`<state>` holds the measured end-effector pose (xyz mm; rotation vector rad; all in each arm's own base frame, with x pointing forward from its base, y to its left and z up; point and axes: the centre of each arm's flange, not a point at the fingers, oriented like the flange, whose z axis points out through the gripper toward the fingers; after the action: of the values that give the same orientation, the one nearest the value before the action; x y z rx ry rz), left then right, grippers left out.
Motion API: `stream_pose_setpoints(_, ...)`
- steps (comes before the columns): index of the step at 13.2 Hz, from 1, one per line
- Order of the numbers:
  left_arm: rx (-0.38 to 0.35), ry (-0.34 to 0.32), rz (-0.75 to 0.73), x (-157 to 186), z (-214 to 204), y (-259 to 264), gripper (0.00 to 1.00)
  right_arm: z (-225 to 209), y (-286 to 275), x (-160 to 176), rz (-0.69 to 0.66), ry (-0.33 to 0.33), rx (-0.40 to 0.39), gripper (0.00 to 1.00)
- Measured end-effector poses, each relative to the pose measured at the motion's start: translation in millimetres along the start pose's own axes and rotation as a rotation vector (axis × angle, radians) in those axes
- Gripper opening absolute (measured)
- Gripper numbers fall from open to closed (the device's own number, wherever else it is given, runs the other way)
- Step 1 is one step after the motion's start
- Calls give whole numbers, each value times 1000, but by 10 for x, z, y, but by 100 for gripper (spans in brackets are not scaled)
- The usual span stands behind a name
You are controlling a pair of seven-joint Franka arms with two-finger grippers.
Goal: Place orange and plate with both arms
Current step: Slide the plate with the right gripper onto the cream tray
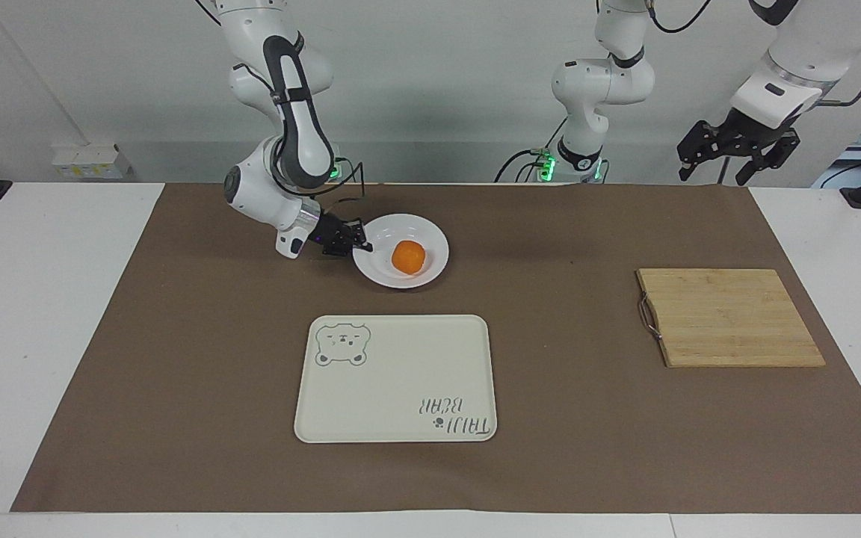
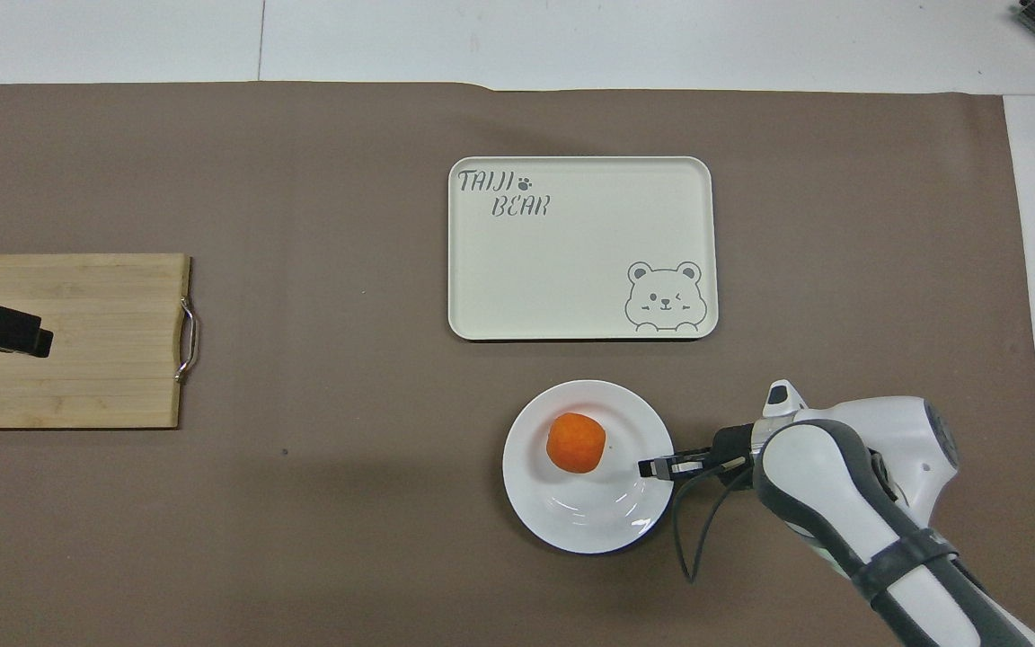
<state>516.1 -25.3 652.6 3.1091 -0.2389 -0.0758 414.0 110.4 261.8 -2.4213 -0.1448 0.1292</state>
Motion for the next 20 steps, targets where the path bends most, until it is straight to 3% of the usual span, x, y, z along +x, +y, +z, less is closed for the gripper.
stream_pose_setpoints(6,2,13,10,-32,41,57,100,-14,-26,26,13,1,29,8)
stream_pose_setpoints(13,5,41,12,-1,-8,64,100,-360,-348,359,187,-11,136,8)
stream_pose_setpoints(17,5,32,11,39,15,59,100,-503,-483,577,234,17,138,8)
stream_pose_setpoints(20,3,9,13,183,-12,57,100,-613,-579,955,250,33,95,8)
